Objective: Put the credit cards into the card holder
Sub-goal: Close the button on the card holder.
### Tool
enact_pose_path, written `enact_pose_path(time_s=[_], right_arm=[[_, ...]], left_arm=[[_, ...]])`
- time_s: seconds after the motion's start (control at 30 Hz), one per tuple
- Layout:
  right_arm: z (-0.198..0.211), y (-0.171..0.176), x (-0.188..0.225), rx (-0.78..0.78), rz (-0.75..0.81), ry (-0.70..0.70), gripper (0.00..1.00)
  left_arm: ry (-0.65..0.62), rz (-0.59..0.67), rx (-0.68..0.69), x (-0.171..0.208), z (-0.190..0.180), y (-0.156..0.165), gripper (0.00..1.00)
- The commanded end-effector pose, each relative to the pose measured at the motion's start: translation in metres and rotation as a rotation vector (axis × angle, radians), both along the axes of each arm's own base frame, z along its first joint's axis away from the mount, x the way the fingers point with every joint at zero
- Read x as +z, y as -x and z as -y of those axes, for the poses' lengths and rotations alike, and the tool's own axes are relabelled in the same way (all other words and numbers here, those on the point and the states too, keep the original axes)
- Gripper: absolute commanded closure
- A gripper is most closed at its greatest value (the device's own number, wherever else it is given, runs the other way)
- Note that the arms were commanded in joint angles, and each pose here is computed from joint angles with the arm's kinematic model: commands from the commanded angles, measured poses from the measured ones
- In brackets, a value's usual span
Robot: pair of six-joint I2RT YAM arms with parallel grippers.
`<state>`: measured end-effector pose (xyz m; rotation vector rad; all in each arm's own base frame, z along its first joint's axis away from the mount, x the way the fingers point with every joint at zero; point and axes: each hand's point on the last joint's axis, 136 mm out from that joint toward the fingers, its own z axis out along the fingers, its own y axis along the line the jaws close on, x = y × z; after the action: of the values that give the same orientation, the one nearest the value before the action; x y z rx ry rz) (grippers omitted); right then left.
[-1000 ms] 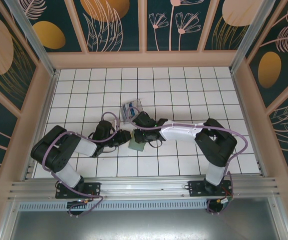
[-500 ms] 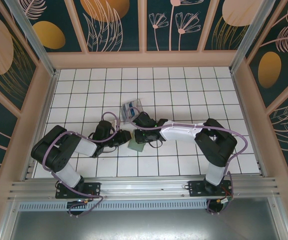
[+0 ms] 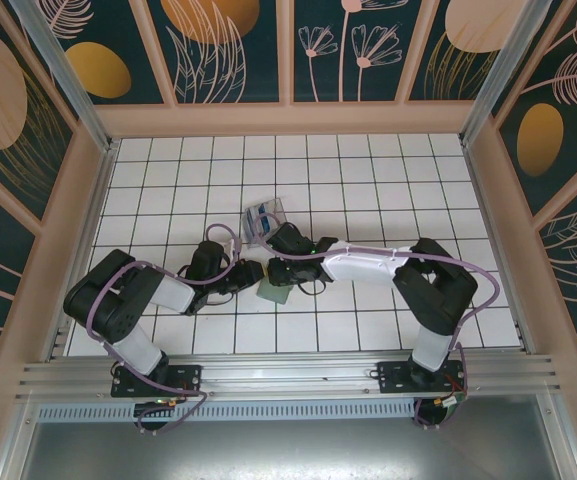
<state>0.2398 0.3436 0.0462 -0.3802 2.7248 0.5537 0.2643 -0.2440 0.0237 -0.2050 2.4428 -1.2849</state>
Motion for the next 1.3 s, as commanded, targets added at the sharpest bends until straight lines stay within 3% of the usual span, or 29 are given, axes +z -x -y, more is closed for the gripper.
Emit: enact_pose_path(time_s=[0.0,0.13,0.47,0.67,0.97,1.27], right_arm=[[-0.004,-0.002,0.020,-0.005,0.030,-0.041,0.72],[-0.002,-0.002,0.023,-0.014,0.037,-0.049,0.77],[0.013,0.000,0.030,-0.066,0.030,-0.035,0.74],[0.021,0.007,0.018,-0.095,-0.017,-0.027,0.79],[0.019,0.010,0.008,-0.088,-0.057,-0.027,0.61],[0.010,0.007,-0.001,-0.063,-0.063,-0.005,0.66]], left_arm=[[-0.102,-0.251,-0.064,-0.052,-0.008,0.053,0.77],[-0.103,-0.250,-0.064,-0.052,-0.008,0.052,0.77],[-0.105,-0.252,-0.061,-0.053,-0.009,0.054,0.77],[-0.106,-0.253,-0.061,-0.054,-0.009,0.054,0.78],[-0.107,-0.256,-0.063,-0.055,-0.009,0.053,0.78],[-0.108,-0.258,-0.063,-0.056,-0.009,0.054,0.78]])
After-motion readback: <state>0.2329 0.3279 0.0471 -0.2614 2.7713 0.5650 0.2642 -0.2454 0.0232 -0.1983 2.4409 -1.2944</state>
